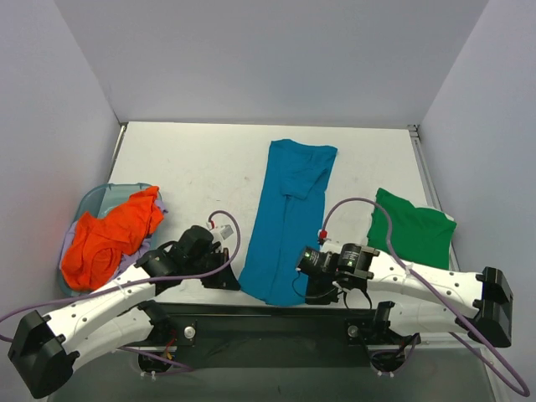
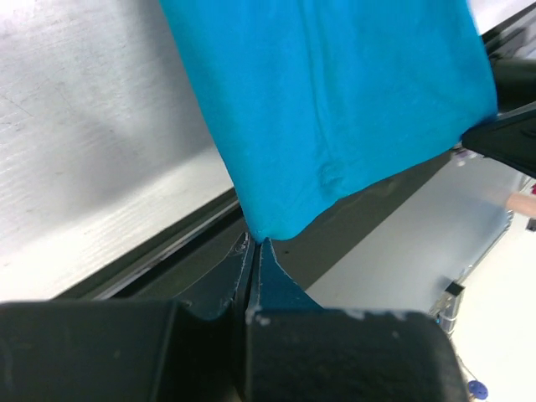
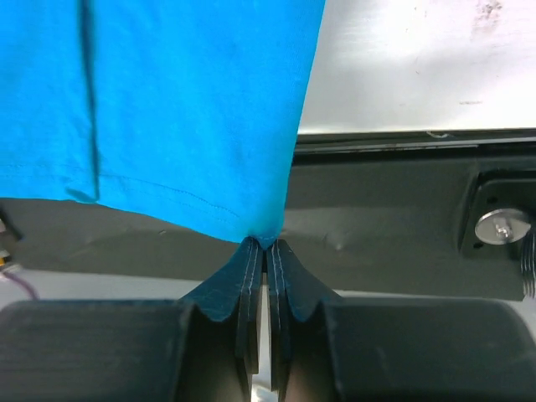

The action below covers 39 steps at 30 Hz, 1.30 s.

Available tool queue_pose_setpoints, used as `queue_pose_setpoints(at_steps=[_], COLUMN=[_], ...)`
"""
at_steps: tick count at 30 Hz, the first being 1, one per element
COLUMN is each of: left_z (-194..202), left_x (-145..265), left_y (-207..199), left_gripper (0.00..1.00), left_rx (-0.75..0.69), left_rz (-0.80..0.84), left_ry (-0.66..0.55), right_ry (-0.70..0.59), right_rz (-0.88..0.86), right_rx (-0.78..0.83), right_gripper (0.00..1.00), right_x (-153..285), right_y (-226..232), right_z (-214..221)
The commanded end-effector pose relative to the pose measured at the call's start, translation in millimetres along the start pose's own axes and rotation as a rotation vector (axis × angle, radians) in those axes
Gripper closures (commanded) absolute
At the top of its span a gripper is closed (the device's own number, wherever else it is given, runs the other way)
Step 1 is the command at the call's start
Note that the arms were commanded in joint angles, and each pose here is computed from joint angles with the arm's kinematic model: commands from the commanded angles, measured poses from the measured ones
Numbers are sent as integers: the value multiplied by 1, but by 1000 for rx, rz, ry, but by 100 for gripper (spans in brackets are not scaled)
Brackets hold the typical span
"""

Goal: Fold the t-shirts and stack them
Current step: Fold the folded rectangular tshirt in 1/3 of the way

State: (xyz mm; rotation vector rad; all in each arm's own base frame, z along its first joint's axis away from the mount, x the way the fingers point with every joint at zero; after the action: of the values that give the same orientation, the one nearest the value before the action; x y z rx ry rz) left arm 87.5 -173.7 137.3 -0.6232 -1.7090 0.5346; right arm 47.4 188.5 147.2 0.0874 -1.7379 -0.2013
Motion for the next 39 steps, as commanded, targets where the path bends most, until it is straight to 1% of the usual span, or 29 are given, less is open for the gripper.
queue_pose_setpoints(at_steps=[1, 7, 12, 16, 17, 19, 21, 26, 30, 32, 34, 35, 36, 37, 39], left_z=[-10, -27, -44, -64, -72, -82, -94, -121, -149, -168, -178, -189, -193, -204, -213], left_x=[18, 13, 3, -3, -2, -7, -13, -24, -33, -32, -44, -44, -55, -54, -65], left_y=[-20, -37, -46, -53, -55, -57, -58, -63, -55, -58, -50, -58, -53, -59, -53], left_gripper=[100, 100, 100, 100, 100, 100, 100, 100, 100, 100, 100, 100, 100, 100, 100], left_rx=[24, 28, 16, -3, -4, -4, 2, -9, 17, 11, 27, 13, 25, 10, 18], left_rz=[29, 72, 74, 79, 86, 98, 103, 124, 115, 135, 105, 117, 100, 111, 82], left_ry=[-58, -100, -122, -147, -164, -169, -168, -169, -187, -215, -184, -195, -169, -183, -173], right_ry=[-73, -157, -221, -249, -255, -265, -272, -270, -244, -239, -226, -224, -213, -203, -185], right_rz=[55, 57, 79, 117, 125, 145, 155, 198, 244, 249, 265, 269, 277, 286, 300], right_rx=[-28, -47, -77, -114, -100, -120, -103, -100, -98, -98, -93, -95, -92, -94, -92], right_gripper=[100, 100, 100, 100, 100, 100, 100, 100, 100, 100, 100, 100, 100, 100, 100], right_x=[21, 28, 30, 31, 32, 32, 33, 30, 21, 19, 15, 13, 9, 7, 0], right_y=[-9, -3, -3, -11, -13, -14, -14, -12, -16, -16, -16, -15, -13, -16, -15], right_z=[-7, -22, -39, -64, -69, -82, -91, -120, -146, -157, -173, -179, -187, -194, -208])
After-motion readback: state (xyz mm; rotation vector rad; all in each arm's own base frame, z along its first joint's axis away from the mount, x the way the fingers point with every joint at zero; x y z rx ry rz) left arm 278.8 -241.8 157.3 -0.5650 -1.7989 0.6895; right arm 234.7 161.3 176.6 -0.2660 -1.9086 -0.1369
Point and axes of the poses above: each gripper's point midway between its finger pads, its own x axis back along the fingers, its own y axis along the line the jaws close on, z = x × y, the point moved 7 cm from there along x, back along the fingers, and after that the axes turned 6 degrees about x, right-handed, at the moved point
